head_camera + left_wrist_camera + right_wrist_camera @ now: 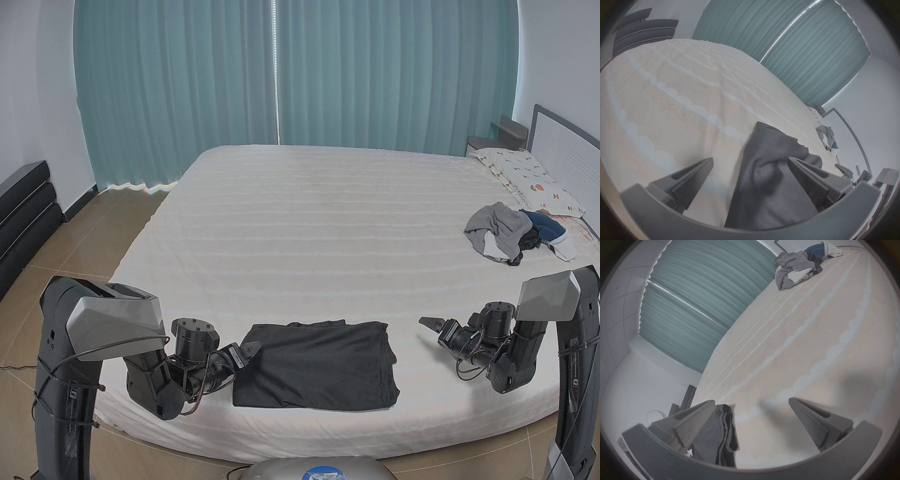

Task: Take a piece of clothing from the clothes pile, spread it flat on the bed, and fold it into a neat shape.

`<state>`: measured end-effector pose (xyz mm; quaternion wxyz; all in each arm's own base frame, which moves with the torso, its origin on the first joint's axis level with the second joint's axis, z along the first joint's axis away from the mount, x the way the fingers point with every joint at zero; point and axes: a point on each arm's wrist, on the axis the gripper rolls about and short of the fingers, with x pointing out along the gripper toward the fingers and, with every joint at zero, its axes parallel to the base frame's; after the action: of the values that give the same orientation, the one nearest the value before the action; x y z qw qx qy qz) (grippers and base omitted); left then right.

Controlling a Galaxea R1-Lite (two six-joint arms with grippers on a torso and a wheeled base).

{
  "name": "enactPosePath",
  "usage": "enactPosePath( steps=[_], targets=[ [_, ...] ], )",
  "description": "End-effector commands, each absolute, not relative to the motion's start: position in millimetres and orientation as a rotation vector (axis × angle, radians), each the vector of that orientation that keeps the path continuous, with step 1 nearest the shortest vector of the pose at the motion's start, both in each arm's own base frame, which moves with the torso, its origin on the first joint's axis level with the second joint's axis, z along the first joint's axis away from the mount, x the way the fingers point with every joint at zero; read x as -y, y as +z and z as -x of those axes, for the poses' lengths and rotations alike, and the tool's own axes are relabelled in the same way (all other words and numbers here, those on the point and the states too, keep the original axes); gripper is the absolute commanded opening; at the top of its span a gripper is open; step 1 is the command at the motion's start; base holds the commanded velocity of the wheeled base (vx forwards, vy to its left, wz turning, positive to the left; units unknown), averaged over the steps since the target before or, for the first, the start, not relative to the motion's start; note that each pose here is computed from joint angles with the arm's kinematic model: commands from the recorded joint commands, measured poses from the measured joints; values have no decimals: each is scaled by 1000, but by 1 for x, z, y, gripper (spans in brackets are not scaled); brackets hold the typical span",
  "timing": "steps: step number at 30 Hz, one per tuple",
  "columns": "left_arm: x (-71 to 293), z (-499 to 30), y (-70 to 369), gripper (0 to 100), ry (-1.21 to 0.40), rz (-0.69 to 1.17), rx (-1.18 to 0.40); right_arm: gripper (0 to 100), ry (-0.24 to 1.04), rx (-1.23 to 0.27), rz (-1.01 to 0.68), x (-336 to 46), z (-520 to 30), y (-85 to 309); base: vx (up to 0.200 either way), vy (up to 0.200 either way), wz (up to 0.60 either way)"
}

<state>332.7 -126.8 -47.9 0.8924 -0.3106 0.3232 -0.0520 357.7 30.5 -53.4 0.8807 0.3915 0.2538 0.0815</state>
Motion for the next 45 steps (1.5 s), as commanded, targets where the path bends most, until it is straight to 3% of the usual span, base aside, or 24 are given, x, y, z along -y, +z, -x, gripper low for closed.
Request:
enactPosePath(
  steps=[1, 10, 18, 21, 27, 37, 45],
  targets=[
    [116, -337, -35, 100, -85, 678, -632, 100, 169, -533, -812, -31, -357, -55, 0, 0, 0],
    [98, -334, 0, 100, -13, 656, -508, 100, 140, -518, -783, -37, -352, -47, 0, 0, 0],
    [87, -301, 72, 100, -3, 619, -327, 100, 195, -408, -730, -51, -321, 25, 0, 0, 0],
    [74, -265, 114, 100, 10, 567, -207, 100, 208, -332, -650, -41, -290, 62, 0, 0, 0],
    [54, -200, 154, 100, 7, 463, -56, 100, 235, -210, -529, -28, -228, 109, 0, 0, 0],
    [28, -122, 175, 100, 52, 284, 133, 100, 212, -60, -383, -11, -156, 158, 0, 0, 0],
    [12, -68, 184, 100, 87, 211, 175, 100, 217, -39, -338, -8, -93, 176, 0, 0, 0]
  ],
)
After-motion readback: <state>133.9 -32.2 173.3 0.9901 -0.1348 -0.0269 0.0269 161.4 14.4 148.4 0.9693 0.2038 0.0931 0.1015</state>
